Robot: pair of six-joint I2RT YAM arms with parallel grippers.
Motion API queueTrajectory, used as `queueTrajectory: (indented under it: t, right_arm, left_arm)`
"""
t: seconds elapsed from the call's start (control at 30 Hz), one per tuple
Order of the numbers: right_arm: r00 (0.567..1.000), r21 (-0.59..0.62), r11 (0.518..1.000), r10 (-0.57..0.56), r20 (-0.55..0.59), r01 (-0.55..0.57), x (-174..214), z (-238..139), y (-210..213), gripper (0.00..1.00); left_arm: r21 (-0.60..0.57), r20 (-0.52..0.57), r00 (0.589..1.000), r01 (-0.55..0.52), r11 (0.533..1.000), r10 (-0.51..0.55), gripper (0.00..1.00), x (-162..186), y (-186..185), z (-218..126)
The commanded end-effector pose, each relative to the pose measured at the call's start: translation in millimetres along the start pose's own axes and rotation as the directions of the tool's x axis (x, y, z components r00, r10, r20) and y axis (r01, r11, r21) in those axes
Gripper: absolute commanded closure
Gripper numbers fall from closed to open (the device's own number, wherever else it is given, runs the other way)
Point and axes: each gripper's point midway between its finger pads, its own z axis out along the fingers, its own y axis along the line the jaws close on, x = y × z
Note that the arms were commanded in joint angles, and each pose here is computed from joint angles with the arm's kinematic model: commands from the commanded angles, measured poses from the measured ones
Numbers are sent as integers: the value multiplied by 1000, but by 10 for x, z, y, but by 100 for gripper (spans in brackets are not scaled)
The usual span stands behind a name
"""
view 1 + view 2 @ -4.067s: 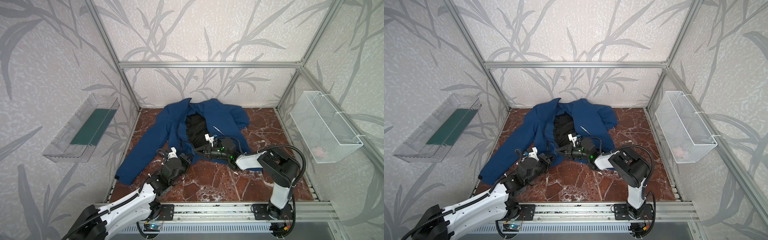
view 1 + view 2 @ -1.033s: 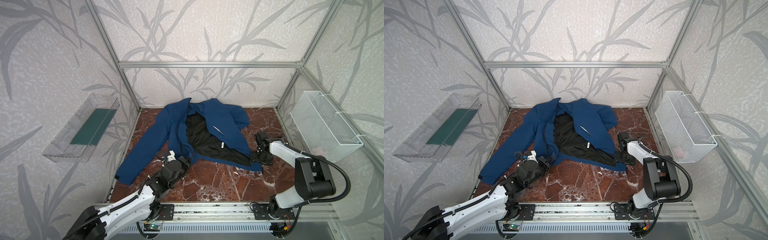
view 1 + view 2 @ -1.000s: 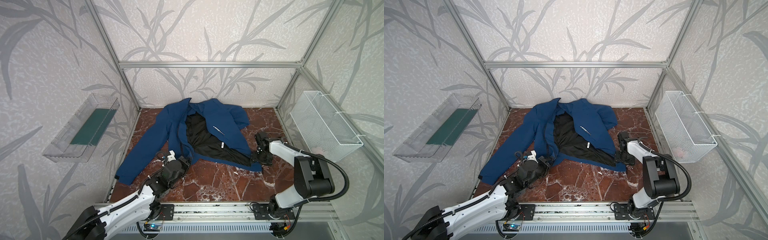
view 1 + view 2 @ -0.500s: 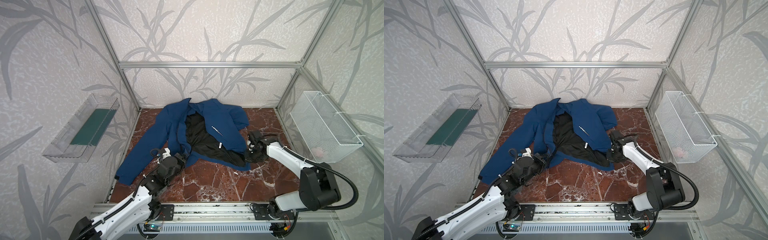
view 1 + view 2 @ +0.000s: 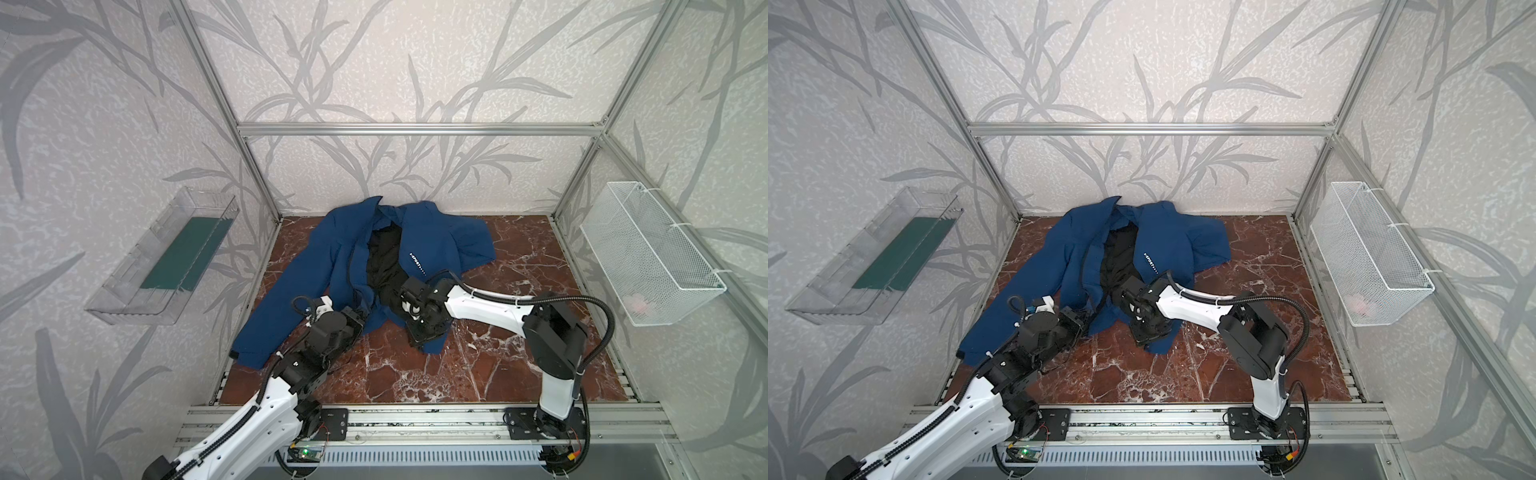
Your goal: Zip up the jacket
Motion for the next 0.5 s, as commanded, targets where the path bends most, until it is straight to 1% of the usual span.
queueTrajectory:
  t: [0.0,0.03,0.07,0.1,0.2,0.27,0.33,0.47]
  right_arm:
    - [1000,-199,980,1,-6,-2,-66,-67,378,40]
    - [1000,-254,967,7,4,-6,-93,-76,456,37]
    - [1000,-279,960,17,13,-12,-104,-95,488,37]
    - [999,-278,961,23,26,-15,-114,-109,482,36]
    - [996,-195,980,62,64,-49,-111,-144,312,36]
    - [990,-114,987,122,73,-113,-79,-140,135,36]
    - [983,-61,984,172,60,-169,-11,-113,20,36]
    - [971,-69,976,212,108,-206,44,-132,26,35]
  left_arm:
    - [-45,12,1000,-3,999,3,100,-14,189,-42]
    - [-47,16,1000,1,999,-1,100,-19,215,-60]
    - [-54,19,1000,4,999,-3,100,-23,256,-75]
    - [-57,22,1000,8,998,-7,100,-29,276,-89]
    - [-60,27,1000,16,998,-14,100,-33,332,-121]
    - [-59,26,1000,19,998,-17,100,-25,355,-123]
    - [-63,28,999,18,998,-17,100,-25,370,-117]
    - [-71,18,1000,7,997,-5,100,-11,369,-96]
